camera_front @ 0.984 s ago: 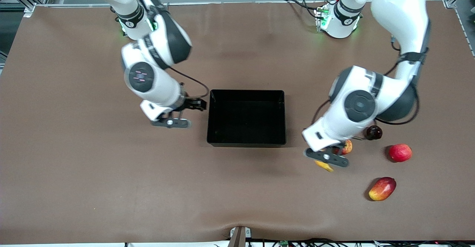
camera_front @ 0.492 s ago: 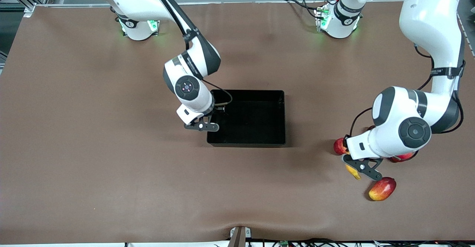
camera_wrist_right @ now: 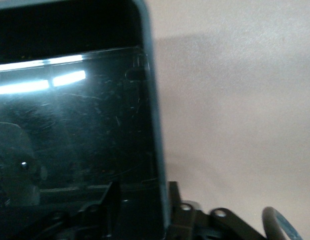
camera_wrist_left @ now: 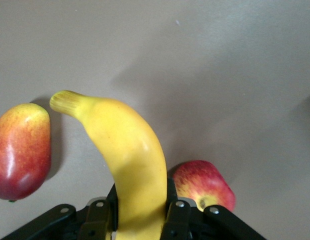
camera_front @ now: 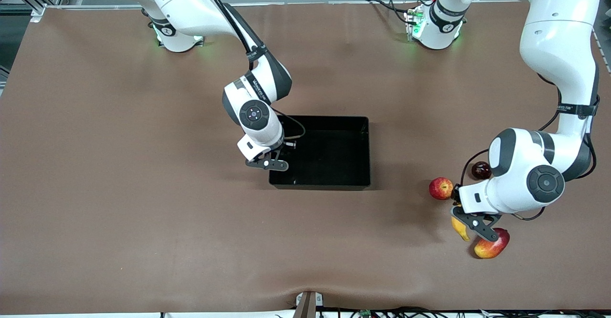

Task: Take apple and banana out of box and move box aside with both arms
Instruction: 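Lower the banana by the fruits while the right gripper drags the box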

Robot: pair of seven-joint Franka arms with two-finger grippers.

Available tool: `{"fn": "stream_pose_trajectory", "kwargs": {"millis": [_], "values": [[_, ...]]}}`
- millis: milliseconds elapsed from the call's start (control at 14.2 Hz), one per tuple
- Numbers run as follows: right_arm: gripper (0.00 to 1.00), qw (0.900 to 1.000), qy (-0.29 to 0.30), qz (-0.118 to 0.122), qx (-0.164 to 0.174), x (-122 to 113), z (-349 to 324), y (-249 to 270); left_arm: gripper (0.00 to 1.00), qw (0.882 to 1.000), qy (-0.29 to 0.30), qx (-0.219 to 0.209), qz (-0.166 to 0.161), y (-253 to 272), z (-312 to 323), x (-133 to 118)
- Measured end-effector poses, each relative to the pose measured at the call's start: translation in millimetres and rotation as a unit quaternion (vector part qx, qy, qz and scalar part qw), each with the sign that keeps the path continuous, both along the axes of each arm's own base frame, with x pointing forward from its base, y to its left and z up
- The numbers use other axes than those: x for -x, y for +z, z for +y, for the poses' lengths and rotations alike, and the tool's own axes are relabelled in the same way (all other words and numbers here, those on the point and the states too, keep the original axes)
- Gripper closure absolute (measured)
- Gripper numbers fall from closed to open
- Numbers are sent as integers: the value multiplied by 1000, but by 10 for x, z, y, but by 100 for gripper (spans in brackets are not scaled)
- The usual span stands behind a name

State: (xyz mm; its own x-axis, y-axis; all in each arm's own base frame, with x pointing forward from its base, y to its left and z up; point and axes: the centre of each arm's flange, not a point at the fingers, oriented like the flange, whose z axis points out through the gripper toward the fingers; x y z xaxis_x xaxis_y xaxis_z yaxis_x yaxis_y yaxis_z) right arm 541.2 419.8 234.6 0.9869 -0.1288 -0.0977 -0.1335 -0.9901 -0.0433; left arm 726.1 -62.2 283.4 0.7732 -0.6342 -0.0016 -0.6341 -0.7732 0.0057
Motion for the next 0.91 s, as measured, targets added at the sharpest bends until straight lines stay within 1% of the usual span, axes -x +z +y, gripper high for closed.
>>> {"fn": "stream_pose_trajectory", "kwargs": {"millis": [141, 281, 352, 422, 492, 773, 914], "values": [[78, 1000, 0, -3, 4, -29, -35, 4, 64, 1000, -13, 4, -4, -150, 141, -31], [92, 1000, -2, -1, 8, -61, -80, 20, 64, 1000, -20, 8, -9, -326, 263, -58], [95, 1000, -3, 3, 10, -85, -109, 64, 64, 1000, -19, 11, -10, -424, 304, -64], [95, 1000, -9, 3, 10, -149, -173, 167, 64, 1000, -18, 13, -12, -517, 324, -70], [95, 1000, -11, 8, 12, -225, -285, 299, 64, 1000, -18, 15, -13, -599, 325, -72], [95, 999, -22, 40, 11, -567, -1040, 1071, 64, 999, -16, 20, -20, -784, 337, -84], [95, 998, -30, 52, 9, -630, -1387, 1425, 64, 1000, -8, 20, -19, -847, 445, -82]]}}
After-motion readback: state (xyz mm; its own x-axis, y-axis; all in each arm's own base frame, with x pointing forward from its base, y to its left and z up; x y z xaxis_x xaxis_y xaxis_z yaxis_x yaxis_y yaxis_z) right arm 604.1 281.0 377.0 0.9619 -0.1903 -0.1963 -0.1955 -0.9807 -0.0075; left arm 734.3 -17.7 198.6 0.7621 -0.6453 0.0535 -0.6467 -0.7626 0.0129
